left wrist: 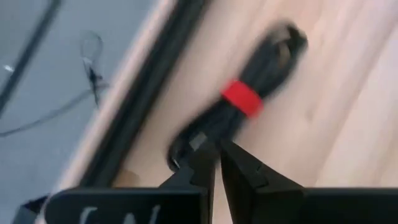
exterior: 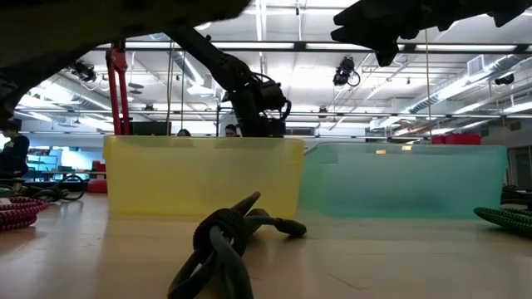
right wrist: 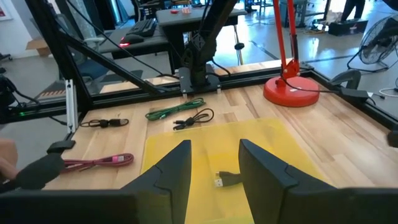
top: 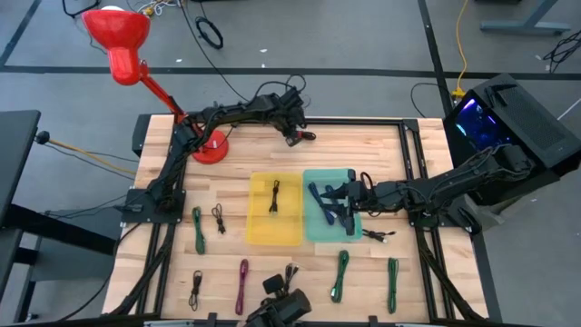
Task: Pick & Place USB Port
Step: Put the black charger cable into the yellow bin
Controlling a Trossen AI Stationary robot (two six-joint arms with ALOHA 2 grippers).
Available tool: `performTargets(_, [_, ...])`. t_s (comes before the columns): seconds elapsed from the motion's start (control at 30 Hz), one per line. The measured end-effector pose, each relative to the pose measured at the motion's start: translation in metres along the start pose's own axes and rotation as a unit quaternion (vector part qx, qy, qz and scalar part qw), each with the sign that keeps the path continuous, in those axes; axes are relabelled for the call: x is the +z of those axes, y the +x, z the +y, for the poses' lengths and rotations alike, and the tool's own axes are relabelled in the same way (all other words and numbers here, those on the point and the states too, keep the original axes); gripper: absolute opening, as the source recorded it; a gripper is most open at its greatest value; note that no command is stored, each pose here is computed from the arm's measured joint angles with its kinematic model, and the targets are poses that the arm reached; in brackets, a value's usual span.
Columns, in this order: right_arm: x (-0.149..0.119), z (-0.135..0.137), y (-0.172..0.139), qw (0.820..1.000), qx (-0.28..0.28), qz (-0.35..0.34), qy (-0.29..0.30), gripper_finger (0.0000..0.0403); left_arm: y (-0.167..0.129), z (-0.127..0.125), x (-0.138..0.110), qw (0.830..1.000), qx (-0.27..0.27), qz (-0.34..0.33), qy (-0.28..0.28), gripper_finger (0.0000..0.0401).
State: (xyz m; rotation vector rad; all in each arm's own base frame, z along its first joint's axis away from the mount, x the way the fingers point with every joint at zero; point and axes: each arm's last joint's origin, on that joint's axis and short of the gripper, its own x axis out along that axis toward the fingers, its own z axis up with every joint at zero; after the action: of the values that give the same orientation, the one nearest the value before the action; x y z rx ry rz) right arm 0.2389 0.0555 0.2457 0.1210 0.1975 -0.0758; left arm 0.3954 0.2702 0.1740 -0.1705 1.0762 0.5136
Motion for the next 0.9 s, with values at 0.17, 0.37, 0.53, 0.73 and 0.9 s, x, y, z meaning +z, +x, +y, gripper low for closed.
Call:
performTargets(0.17, [0.000,0.000,0.000,1.000,0.000,0.001,0.000,0.0136,0.000,0.001,0.009,0.999,0.008,-0.046,-0.010,0.0024])
performTargets(0.37, [0.000,0.000,0.000,1.000,-0.001,0.001,0.000,0.0136,0.007,0.008,0.002,0.999,0.031,-0.020,-0.030,0.0021])
performTargets(0.53, [0.000,0.000,0.000,1.000,0.000,-0.002,0.001,0.0136,0.011,0.021,-0.010,0.996,0.002,0.021,-0.084,0.0021])
performTargets(0.73, [0.000,0.000,0.000,1.000,0.001,-0.001,0.009,0.0136,0.030,0.032,-0.025,0.989,-0.069,0.061,-0.117,0.0020])
performTargets(0.9, [0.000,0.000,0.000,1.000,-0.001,0.002,0.008,0.0136,0.031,0.031,-0.026,0.989,-0.068,0.067,-0.108,0.0013])
